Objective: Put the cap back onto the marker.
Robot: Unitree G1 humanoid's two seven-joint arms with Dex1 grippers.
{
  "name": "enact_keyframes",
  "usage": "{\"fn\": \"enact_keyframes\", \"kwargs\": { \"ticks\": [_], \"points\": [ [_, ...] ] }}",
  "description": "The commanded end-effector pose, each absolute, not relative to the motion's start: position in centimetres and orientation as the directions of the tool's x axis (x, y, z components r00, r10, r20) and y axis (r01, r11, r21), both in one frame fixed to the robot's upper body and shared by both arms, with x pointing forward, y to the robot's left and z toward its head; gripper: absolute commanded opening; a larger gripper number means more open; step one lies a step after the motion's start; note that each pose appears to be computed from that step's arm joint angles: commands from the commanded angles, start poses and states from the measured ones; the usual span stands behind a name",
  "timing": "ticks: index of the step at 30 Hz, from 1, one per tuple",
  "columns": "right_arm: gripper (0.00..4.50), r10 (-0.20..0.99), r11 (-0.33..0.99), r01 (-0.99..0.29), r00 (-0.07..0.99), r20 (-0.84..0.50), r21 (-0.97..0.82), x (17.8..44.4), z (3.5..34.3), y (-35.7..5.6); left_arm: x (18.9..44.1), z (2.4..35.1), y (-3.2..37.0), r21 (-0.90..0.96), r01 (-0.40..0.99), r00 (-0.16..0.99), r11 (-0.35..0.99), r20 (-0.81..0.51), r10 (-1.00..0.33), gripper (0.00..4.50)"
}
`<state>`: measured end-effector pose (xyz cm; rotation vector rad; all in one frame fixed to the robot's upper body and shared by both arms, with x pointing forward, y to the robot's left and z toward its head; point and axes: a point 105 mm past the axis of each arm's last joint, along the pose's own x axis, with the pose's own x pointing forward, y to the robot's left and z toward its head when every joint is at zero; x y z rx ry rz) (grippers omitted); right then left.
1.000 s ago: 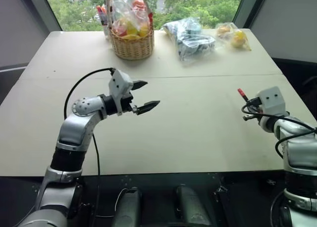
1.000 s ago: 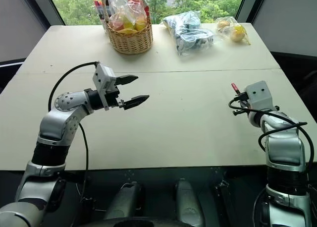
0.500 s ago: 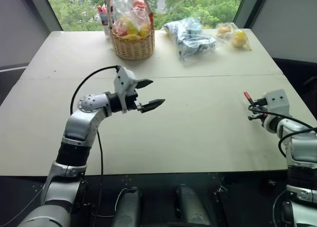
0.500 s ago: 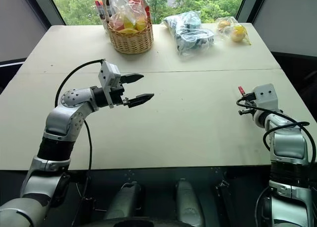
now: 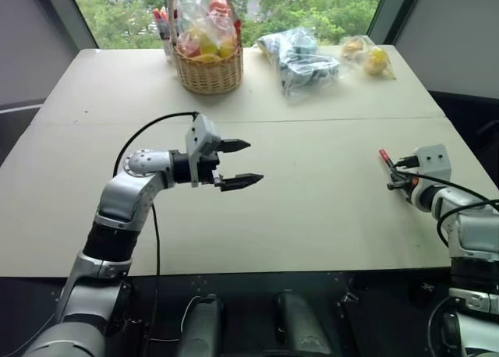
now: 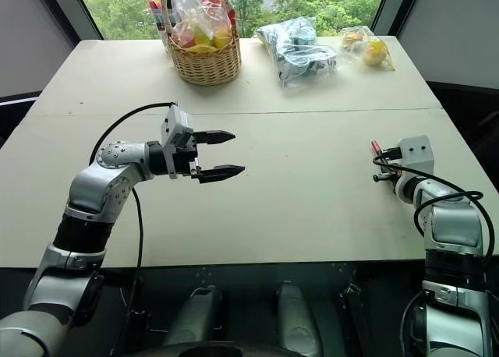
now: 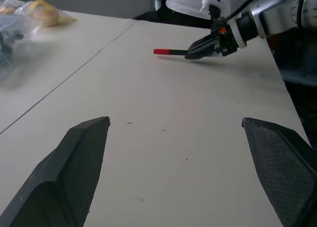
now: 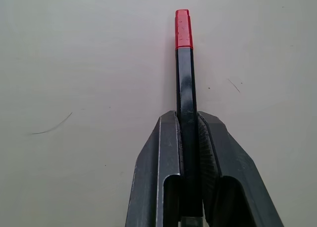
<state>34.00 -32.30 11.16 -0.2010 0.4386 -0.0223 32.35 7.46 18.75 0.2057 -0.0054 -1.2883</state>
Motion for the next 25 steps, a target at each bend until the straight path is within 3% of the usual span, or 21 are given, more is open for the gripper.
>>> {"fn": "enact_keyframes", "kwargs": {
  "ticks": [1,2,5,11,19,25],
  "points": [
    [0.00,-0.063,0.976,-0.026,0.916,-0.395,-0.216,34.0,12.2,-32.3,31.8,20.0,7.1,0.195,0.957,0.240,0.217,-0.102,-0.965,4.47],
    [0.00,-0.062,0.976,-0.028,0.916,-0.397,-0.217,34.0,12.1,-32.3,31.9,20.0,7.2,0.195,0.956,0.240,0.217,-0.102,-0.965,4.47],
    [1.26,-0.055,0.976,-0.036,0.914,-0.402,-0.214,33.8,12.0,-32.2,32.2,20.1,7.1,0.205,0.953,0.248,0.224,-0.099,-0.964,4.50],
    [4.38,-0.050,0.975,-0.041,0.917,-0.395,-0.219,33.4,12.7,-32.1,32.5,20.2,7.1,0.212,0.948,0.261,0.239,-0.082,-0.962,4.50],
    [4.45,-0.012,0.951,-0.090,0.946,-0.324,-0.296,31.3,17.9,-31.6,32.6,20.4,6.6,0.206,0.951,0.245,0.229,-0.058,-0.968,4.50],
    [4.45,0.110,0.901,-0.226,0.944,-0.311,-0.370,28.2,21.8,-29.1,33.1,20.4,6.0,0.208,0.953,0.231,0.218,-0.038,-0.972,4.50]
  ]
}}
